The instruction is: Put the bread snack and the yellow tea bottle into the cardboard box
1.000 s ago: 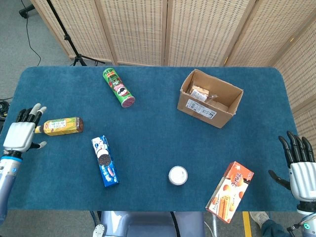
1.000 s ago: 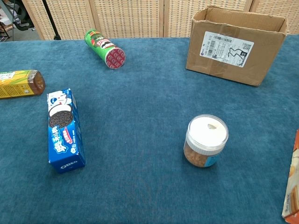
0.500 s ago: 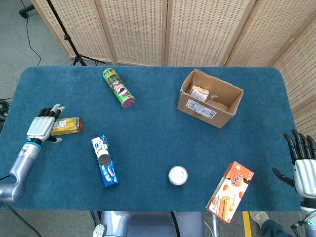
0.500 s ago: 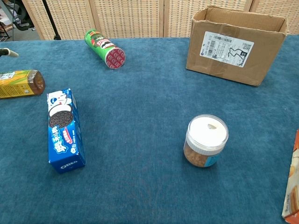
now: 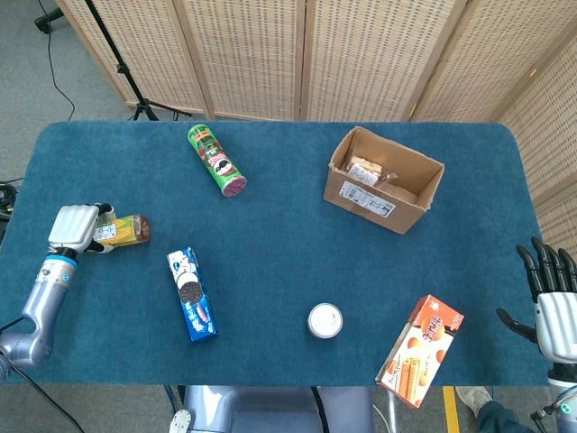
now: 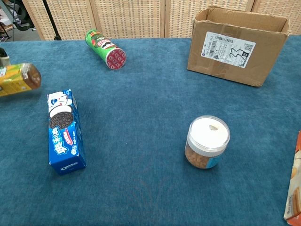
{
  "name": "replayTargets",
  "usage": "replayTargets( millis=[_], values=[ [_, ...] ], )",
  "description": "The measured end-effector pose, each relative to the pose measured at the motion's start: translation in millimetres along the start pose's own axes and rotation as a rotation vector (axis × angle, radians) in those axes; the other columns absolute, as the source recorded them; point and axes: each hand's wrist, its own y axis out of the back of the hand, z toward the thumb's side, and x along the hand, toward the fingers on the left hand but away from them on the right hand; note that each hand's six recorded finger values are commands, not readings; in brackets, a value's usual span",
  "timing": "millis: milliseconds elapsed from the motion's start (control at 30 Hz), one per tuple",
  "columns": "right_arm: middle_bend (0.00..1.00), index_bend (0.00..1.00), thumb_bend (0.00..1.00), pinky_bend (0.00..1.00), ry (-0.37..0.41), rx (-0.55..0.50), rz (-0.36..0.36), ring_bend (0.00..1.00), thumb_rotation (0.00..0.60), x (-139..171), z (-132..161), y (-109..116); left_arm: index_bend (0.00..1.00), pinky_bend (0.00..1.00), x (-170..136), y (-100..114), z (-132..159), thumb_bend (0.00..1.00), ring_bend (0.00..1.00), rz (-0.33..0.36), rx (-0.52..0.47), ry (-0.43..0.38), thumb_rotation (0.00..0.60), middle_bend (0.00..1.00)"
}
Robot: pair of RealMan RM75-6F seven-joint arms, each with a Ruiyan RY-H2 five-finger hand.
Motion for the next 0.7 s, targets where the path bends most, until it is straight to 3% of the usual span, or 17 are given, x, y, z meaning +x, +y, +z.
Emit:
replayTargets(
  millis=[167, 300, 400, 533, 700],
  values=[
    [0.0, 0.0, 0.0, 0.0, 0.004, -0.007, -0.004, 0.0, 0.6, 0, 1, 2, 0.69, 0.5, -10, 32, 23, 0.34, 0.47, 0.118, 0.0, -0.101, 0.6, 0.54],
    [0.0, 0.0, 0.0, 0.0, 0.003, -0.009, -0.003, 0.0, 0.6, 0, 1, 3, 0.69, 0.5, -24, 62, 62, 0.32, 0.47, 0.238, 0.025, -0.253, 0.6, 0.54],
    [0.0, 0.0, 0.0, 0.0, 0.002, -0.008, -0.002, 0.0, 0.6, 0, 1, 3, 0.69, 0.5, -34, 77, 103, 0.29, 0.47, 0.305, 0.078, -0.398, 0.6, 0.54],
    [0.0, 0.0, 0.0, 0.0, -0.002, -0.008, -0.002, 0.0, 0.6, -1, 0, 3, 0.69, 0.5, -42, 89, 167, 0.24, 0.47, 0.397, 0.223, -0.602, 0.6, 0.54],
    [0.0, 0.0, 0.0, 0.0, -0.012, -0.002, 0.004, 0.0, 0.6, -2, -3, 2, 0.69, 0.5, -44, 86, 247, 0.24, 0.47, 0.493, 0.391, -0.817, 0.6, 0.54]
  ],
)
